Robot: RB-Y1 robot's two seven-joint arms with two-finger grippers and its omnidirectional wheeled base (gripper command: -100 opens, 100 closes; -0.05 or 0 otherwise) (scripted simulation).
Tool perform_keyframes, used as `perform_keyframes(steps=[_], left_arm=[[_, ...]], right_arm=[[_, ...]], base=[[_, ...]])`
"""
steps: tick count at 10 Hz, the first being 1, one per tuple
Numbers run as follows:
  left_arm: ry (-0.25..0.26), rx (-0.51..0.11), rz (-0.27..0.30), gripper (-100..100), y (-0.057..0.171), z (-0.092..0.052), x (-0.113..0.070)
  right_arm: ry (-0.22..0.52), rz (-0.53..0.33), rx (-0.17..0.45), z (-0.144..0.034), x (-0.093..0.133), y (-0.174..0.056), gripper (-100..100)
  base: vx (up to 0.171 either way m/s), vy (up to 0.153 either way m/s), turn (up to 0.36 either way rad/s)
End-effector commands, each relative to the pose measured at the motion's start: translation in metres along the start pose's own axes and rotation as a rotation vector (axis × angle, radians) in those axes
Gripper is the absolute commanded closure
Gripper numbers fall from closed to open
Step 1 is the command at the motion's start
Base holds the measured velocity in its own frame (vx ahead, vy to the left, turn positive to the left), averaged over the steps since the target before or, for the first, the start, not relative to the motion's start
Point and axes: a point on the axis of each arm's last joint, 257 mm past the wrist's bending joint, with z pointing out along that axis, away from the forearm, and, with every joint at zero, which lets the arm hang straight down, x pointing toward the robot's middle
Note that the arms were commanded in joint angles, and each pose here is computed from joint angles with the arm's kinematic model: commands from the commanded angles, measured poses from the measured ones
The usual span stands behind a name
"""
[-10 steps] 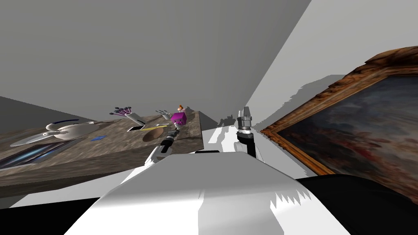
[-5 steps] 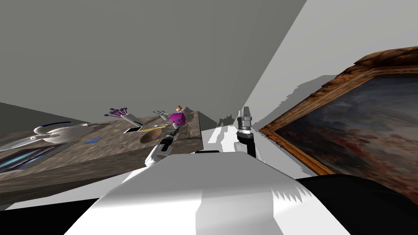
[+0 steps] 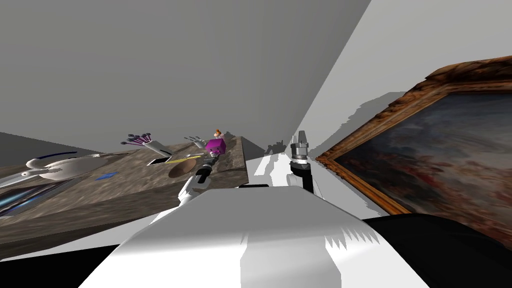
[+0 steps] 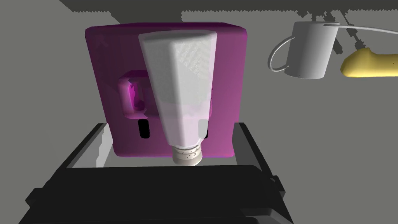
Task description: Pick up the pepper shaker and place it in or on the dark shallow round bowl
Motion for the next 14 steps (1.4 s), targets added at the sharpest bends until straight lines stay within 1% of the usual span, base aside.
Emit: perform_keyframes(steps=[1, 5, 6, 7, 8, 9, 11, 12, 13, 14], left_arm=[[0.0, 0.0, 0.0, 100, 0.0, 0.0, 0.0], [-0.001, 0.0, 0.0, 100, 0.0, 0.0, 0.0], [0.0, 0.0, 0.0, 0, 0.0, 0.0, 0.0], [0.0, 0.0, 0.0, 100, 0.0, 0.0, 0.0], [0.0, 0.0, 0.0, 0, 0.0, 0.0, 0.0], [0.012, 0.022, 0.037, 100, -0.007, 0.002, -0.001], [0.029, 0.045, 0.078, 100, -0.013, 0.003, -0.001], [0.02, 0.039, 0.065, 0, -0.012, 0.003, -0.002], [0.022, 0.045, 0.066, -100, -0.023, 0.001, 0.002], [0.021, 0.049, 0.067, -100, -0.03, 0.001, 0.004]], right_arm=[[0.0, 0.0, 0.0, 0.0, 0.0, 0.0, 0], [0.0, 0.0, 0.0, 0.0, 0.0, 0.0, 0], [0.0, 0.0, 0.0, 0.0, 0.0, 0.0, 0], [0.0, 0.0, 0.0, 0.0, 0.0, 0.0, 0], [0.0, 0.0, 0.0, 0.0, 0.0, 0.0, 0], [0.0, 0.0, 0.0, 0.0, 0.0, 0.0, 0], [0.0, 0.0, 0.0, 0.0, 0.0, 0.0, 0], [0.0, 0.0, 0.0, 0.0, 0.0, 0.0, 0], [0.0, 0.0, 0.0, 0.0, 0.0, 0.0, 0], [0.0, 0.0, 0.0, 0.0, 0.0, 0.0, 0]], base=[[0.0, 0.0, 0.0], [0.0, 0.001, 0.003], [0.0, 0.0, 0.0], [0.0, 0.0, 0.0], [0.0, 0.0, 0.0], [-0.093, -0.04, 0.132], [-0.171, -0.032, 0.115], [-0.09, -0.011, 0.016], [-0.006, 0.025, 0.03], [0.017, 0.058, 0.047]])
